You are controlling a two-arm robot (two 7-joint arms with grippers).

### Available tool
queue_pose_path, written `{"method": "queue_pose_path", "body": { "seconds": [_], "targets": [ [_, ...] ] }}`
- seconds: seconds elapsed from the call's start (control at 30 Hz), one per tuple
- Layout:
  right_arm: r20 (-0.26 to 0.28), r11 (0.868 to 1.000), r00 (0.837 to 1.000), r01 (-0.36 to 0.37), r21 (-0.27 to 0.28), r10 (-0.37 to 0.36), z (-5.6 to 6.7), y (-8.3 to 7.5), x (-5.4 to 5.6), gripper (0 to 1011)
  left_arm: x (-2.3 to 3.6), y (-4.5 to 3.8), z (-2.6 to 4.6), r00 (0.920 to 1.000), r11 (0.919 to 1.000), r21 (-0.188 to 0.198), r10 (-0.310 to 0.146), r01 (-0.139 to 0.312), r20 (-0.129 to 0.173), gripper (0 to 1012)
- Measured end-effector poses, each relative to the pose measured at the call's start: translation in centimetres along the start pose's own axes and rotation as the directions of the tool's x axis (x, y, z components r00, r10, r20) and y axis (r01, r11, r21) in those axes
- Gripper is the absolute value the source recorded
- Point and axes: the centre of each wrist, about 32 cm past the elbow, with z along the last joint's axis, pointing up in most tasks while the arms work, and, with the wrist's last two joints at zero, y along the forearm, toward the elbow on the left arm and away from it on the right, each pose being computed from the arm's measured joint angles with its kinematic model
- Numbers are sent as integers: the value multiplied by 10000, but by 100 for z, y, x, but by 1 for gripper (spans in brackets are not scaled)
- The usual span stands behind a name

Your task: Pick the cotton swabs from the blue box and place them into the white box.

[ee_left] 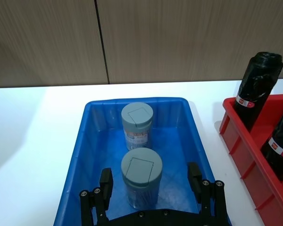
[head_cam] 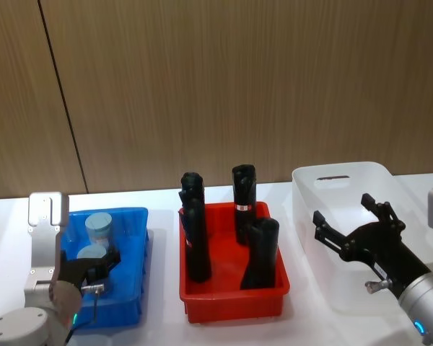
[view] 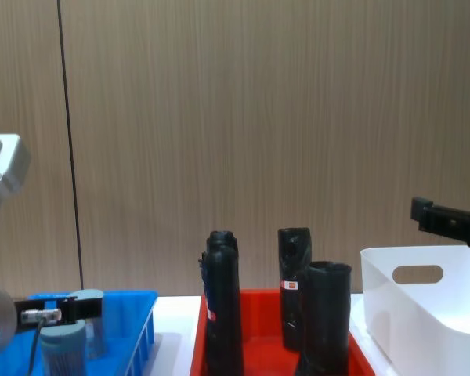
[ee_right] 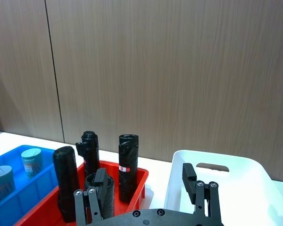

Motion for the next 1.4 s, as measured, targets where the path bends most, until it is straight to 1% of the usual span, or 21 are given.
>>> {"method": "queue_pose_path", "body": {
  "seconds": [0.1, 0.23, 0.33, 0.53, 0.57, 0.7, 0.77, 1.0, 1.1, 1.4],
  "targets": [
    [0, 10000, 10000, 0, -1, 0, 0, 0, 0, 1002, 15, -36, -3, 10000, 9998, 182, 72, -72, 5, 1004],
    [0, 10000, 10000, 0, -1, 0, 0, 0, 0, 1002, 28, -66, 0, 9999, 9995, 296, 106, -106, 21, 1004],
    [0, 10000, 10000, 0, -1, 0, 0, 0, 0, 1002, 49, -108, 2, 9999, 9989, 452, 131, -134, 66, 1004],
    [0, 10000, 10000, 0, -1, 0, 0, 0, 0, 1002, 78, -168, 1, 9998, 9979, 626, 133, -140, 116, 1004],
    [0, 10000, 10000, 0, -1, 0, 0, 0, 0, 1002, 87, -188, 2, 9998, 9977, 667, 116, -125, 130, 1004],
    [0, 10000, 10000, 0, 0, 0, 0, 0, 0, 1002, 99, -223, 2, 9999, 9973, 730, 72, -82, 148, 1004],
    [0, 10000, 10000, 0, 0, 0, 0, 0, 0, 1002, 111, -262, -5, 9999, 9968, 803, 4, -17, 164, 1004],
    [0, 10000, 10000, 0, 0, 0, 0, 0, 0, 1002, 131, -341, -13, 9998, 9958, 913, -125, 109, 171, 1004],
    [-1, 10000, 10000, 0, 0, 0, 0, 0, 0, 1002, 142, -389, -23, 9997, 9953, 949, -194, 178, 154, 1004],
    [0, 10000, 10000, 0, 0, 0, 0, 0, 0, 1002, 161, -471, -52, 9995, 9942, 1035, -294, 280, 117, 1004]
  ]
}}
